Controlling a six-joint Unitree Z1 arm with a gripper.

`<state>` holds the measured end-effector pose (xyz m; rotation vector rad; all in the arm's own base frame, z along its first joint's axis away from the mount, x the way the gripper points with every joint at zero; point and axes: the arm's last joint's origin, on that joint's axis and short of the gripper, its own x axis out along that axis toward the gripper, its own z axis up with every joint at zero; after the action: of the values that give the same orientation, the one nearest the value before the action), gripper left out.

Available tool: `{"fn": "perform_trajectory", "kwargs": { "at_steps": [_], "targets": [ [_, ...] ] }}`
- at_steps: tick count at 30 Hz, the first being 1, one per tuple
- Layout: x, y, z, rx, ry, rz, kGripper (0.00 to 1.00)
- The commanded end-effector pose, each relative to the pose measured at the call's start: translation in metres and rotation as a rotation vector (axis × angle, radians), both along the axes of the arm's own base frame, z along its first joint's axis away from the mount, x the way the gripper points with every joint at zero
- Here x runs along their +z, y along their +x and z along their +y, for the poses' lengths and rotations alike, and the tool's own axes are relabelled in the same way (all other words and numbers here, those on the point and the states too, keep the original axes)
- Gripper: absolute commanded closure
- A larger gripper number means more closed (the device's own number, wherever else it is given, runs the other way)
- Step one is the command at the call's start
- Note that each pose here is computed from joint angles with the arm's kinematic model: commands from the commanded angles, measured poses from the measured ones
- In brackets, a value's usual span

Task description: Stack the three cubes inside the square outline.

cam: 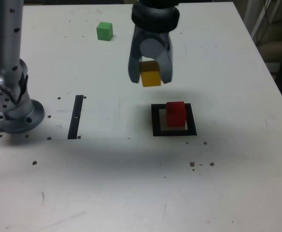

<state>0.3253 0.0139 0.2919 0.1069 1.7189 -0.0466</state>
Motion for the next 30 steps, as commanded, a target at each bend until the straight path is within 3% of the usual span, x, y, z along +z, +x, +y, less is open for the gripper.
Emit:
{"fn": "perform_trajectory", "kwargs": {
  "at_steps": [1,13,30],
  "targets": [
    [-0.001,0.007,-0.007,-0.004,-0.005,-0.001,0.66],
    [-0.014,0.039,-0.029,-0.031,-0.034,-0.003,0.66],
    [-0.035,0.055,-0.030,-0.029,-0.045,0.021,0.66]
  ]
}}
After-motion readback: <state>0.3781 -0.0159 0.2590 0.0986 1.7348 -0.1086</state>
